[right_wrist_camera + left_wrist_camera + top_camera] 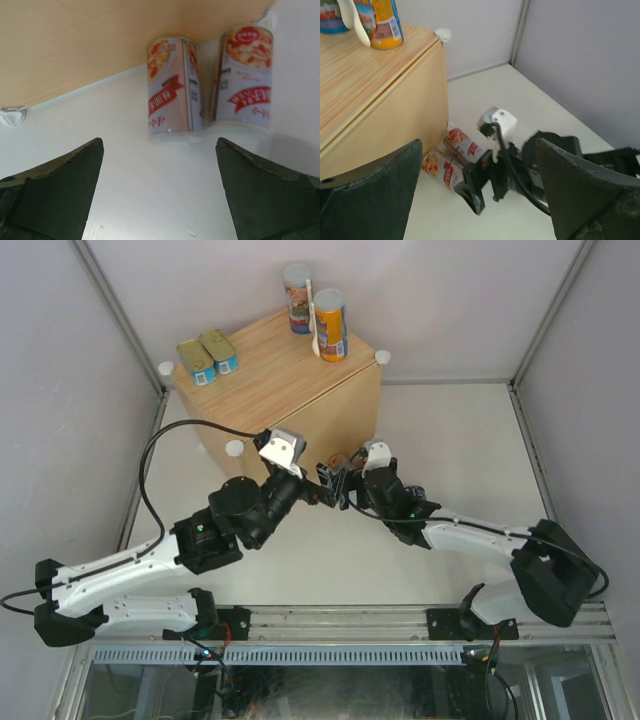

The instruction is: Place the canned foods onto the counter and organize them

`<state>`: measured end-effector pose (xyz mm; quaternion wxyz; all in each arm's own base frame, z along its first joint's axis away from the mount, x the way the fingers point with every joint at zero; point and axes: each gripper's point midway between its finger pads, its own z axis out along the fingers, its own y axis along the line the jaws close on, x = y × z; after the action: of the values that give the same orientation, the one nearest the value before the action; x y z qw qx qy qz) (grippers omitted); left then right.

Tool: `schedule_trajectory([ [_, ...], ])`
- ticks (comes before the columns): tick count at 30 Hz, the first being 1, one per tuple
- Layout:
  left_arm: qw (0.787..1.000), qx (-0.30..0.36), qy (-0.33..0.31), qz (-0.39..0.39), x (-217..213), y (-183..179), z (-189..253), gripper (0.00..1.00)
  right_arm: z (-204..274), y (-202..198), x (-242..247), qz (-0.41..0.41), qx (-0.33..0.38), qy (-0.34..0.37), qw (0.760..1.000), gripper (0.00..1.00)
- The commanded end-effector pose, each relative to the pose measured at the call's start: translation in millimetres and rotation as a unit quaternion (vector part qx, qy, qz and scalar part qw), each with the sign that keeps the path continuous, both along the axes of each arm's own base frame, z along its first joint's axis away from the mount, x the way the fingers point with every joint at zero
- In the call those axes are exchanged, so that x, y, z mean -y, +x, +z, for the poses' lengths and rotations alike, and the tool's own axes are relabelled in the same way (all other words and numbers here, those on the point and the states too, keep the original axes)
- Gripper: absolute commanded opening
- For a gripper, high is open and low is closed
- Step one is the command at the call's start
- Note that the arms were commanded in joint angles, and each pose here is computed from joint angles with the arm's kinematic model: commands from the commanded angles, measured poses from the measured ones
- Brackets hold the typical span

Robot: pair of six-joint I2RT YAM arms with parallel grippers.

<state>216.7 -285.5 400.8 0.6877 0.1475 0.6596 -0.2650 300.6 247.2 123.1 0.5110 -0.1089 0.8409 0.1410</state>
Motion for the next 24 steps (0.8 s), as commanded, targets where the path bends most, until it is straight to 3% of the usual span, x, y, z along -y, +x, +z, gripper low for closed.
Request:
schedule_trajectory([
  [1, 0.998, -0.016, -0.048, 0.027, -21, -9, 3, 0.97, 18, 22, -32, 0.029, 0.032, 0.004, 0.999, 0.94],
  [24, 0.997, -0.042, -0.067, 0.025, -36, -35, -28, 0.95, -60, 51, -44, 0.022, -0.041, -0.05, 0.998, 0.94],
])
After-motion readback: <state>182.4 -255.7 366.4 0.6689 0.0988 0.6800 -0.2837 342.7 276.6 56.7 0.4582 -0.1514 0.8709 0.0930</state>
